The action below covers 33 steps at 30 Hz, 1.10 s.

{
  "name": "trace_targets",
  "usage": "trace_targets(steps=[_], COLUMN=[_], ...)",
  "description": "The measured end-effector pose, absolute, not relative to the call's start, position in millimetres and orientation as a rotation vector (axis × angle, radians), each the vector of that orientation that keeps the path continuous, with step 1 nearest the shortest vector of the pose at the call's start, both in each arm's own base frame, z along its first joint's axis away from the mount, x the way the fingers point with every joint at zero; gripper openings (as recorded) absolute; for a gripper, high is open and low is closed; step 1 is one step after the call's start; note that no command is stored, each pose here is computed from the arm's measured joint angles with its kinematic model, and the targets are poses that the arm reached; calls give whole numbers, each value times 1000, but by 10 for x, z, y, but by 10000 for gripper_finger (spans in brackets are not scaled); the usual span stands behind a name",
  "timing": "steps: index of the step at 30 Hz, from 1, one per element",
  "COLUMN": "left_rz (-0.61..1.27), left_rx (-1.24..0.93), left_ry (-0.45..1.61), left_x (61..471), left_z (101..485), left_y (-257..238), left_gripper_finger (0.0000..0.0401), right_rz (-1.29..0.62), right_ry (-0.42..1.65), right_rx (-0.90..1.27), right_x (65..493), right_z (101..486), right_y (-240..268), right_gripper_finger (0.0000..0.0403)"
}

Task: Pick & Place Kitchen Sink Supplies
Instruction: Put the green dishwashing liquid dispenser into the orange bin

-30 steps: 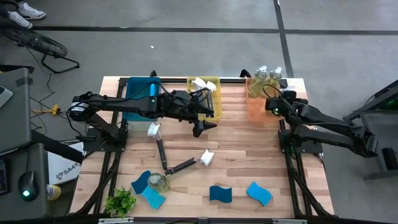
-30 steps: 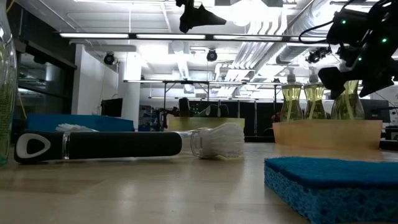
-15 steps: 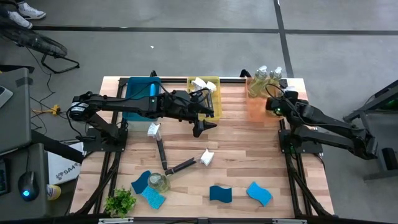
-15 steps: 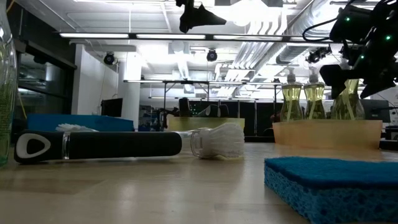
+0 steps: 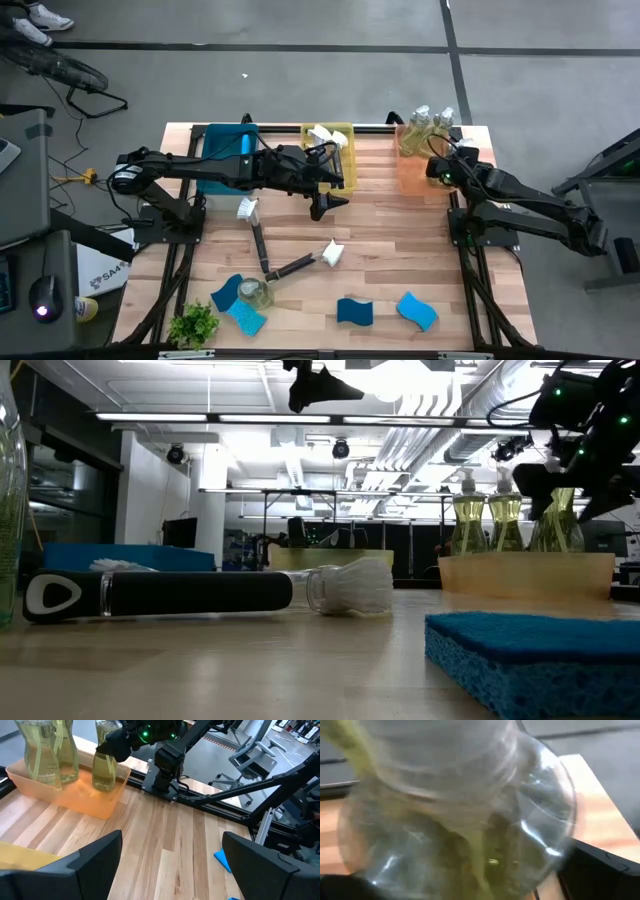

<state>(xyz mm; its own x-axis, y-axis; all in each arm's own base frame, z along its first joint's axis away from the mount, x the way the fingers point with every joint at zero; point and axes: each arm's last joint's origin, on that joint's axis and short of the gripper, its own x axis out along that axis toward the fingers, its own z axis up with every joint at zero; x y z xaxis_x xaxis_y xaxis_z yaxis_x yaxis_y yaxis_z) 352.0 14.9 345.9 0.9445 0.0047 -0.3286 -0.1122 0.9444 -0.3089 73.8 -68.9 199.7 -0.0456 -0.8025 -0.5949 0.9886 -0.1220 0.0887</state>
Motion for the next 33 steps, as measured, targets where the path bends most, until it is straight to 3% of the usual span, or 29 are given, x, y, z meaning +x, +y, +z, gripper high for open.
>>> trace_targets(steps=[4,19,33], left_rz=[46,37,37], left_rx=[-333,-335,-331], left_ry=[333,335,335], left_x=[3520,3520,3520], left_z=[3459,3459,3459], left_y=[145,141,141], left_gripper_finger=[337,337,337], right_rz=[-1669,-1573,-1341], right_ry=[364,460,582], right_rx=[662,810,828], right_x=[689,692,777], right_z=[1974,1925,1925], right_y=[-669,-627,-624], right_gripper_finger=[360,360,360])
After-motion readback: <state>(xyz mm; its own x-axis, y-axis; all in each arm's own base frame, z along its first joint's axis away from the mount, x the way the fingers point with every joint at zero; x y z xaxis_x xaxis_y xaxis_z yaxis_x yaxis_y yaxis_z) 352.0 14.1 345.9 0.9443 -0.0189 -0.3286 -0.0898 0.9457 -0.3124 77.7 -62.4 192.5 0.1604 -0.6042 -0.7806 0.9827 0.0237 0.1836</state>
